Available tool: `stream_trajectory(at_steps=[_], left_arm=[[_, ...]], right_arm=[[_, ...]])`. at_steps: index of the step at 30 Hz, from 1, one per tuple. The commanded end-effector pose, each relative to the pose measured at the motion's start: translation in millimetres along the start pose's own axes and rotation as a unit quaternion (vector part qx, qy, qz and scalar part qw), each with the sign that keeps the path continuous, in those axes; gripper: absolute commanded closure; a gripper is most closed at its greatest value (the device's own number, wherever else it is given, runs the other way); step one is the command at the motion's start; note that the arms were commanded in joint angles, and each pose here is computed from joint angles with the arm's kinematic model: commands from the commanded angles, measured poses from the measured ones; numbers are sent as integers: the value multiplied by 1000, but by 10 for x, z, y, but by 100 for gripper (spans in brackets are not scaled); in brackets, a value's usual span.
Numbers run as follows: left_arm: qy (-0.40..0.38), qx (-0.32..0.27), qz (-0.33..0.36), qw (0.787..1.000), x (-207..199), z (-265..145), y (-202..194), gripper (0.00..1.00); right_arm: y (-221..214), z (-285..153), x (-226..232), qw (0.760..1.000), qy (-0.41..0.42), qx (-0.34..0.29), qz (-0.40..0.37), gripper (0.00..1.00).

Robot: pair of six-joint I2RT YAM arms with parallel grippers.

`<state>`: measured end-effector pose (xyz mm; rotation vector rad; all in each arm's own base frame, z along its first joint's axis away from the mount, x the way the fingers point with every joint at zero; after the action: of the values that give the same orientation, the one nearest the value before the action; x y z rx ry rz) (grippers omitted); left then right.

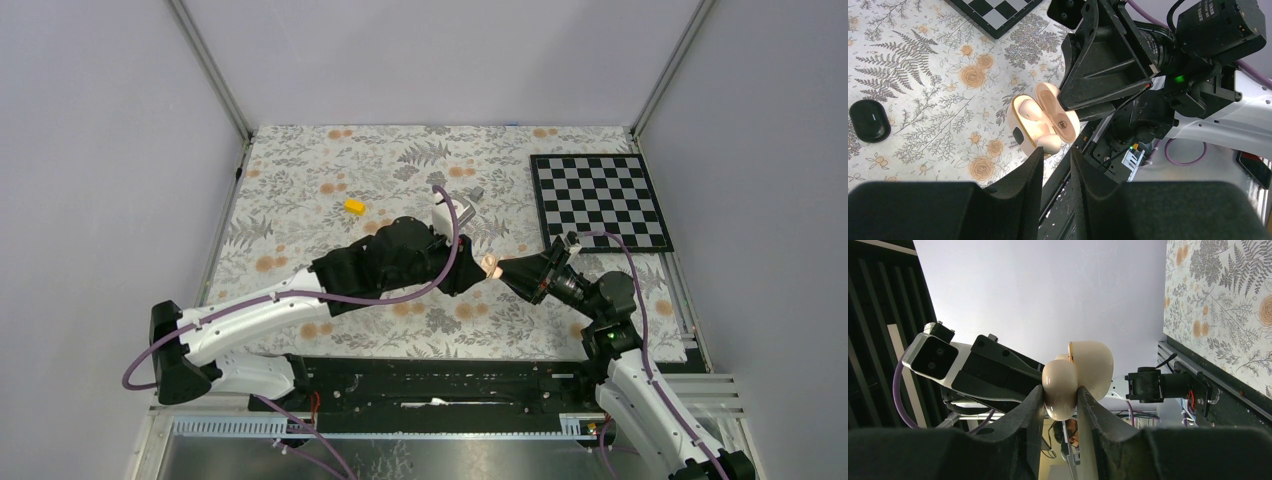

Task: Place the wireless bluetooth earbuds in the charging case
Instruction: Adjust the earbud with the charging case.

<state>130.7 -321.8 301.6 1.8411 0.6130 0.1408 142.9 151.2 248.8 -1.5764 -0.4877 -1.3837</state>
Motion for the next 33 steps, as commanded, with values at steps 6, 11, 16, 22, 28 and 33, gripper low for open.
stream_trajectory(at_steps=[6,11,16,22,28,33], left_arm=[[-5,-35,14,999,-54,7,227,76],[-5,-35,21,999,-51,14,234,81],[21,-22,31,999,16,42,220,82],[31,-24,32,999,39,60,233,75],[43,-28,37,998,65,52,257,74],[55,-31,37,997,95,36,257,62]], right_arm=[[-76,-21,68,1000,18,15,-21,100],[-75,-27,55,1000,17,14,-20,100],[-77,-33,39,1000,14,15,-21,100],[-99,-41,61,999,15,18,-24,100],[-100,-44,58,999,15,18,-24,100],[-101,-38,68,999,15,18,-26,100]])
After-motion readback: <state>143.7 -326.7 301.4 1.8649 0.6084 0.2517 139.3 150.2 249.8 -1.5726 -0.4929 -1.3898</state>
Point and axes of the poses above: each gripper's point midway between its finger pads, its own z axis out along the fingers, its own x axis along the line the jaws close on, y = z × x, the point moved 6 cm from there along -z, back along the fingers, and after that the axes turned 14 degrees about z, right-handed, at the moved point
